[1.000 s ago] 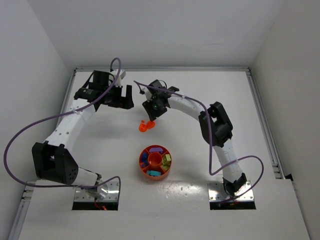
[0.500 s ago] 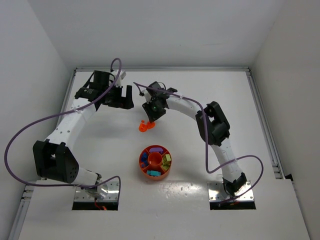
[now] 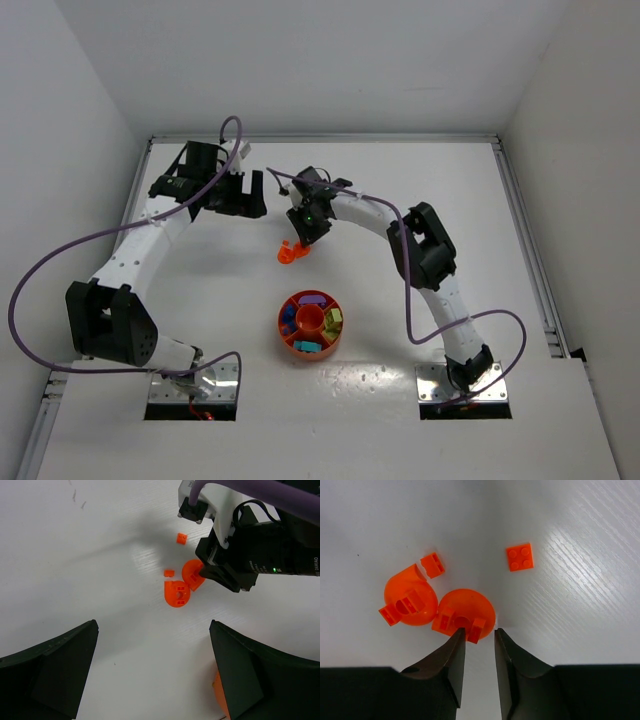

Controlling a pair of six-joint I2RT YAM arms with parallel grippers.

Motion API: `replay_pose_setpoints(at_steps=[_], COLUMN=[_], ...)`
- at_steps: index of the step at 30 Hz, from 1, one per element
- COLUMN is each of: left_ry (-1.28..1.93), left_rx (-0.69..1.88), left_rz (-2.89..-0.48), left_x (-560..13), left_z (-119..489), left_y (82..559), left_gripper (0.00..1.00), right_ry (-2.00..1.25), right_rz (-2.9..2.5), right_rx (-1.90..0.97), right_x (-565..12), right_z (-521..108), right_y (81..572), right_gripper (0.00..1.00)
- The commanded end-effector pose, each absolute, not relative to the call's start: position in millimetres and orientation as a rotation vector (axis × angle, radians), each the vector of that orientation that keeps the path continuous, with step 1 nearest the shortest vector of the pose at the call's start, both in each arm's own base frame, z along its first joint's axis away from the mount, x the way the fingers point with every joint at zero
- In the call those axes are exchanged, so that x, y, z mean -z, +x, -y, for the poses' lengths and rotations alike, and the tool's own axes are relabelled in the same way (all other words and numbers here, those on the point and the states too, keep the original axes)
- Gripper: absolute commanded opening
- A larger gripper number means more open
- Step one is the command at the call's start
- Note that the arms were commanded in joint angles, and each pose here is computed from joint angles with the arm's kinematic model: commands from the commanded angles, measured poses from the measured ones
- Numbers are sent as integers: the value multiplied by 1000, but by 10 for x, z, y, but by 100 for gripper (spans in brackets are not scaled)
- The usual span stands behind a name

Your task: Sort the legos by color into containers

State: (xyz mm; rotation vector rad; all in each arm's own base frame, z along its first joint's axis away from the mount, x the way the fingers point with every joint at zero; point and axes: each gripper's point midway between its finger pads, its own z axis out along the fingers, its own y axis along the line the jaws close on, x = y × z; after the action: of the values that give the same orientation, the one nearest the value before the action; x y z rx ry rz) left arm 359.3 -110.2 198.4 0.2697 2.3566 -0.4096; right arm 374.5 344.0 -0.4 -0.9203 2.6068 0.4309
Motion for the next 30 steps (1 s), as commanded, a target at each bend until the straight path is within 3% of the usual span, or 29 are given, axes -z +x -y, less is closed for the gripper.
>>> replay_pose_setpoints(at_steps=[1,15,30], left_ry=[247,267,264], left_rx=[413,430,409], left_rz=[-2326,-2322,-2294], left_x=[-2044,-2049,-2079], left_z=[1074,1100,1049], left_y=[3650,3639,3662], left_gripper=[100,100,100], right_ry=[-892,-918,-1056], right_rz=[-2561,-2522,-2299], right_rx=[-447,-426,-387], right_x=[-95,-197,-1222], right_z=[-3524,-3476,-3131], right_y=[3886,3957,3728], right_gripper=[29,1,0])
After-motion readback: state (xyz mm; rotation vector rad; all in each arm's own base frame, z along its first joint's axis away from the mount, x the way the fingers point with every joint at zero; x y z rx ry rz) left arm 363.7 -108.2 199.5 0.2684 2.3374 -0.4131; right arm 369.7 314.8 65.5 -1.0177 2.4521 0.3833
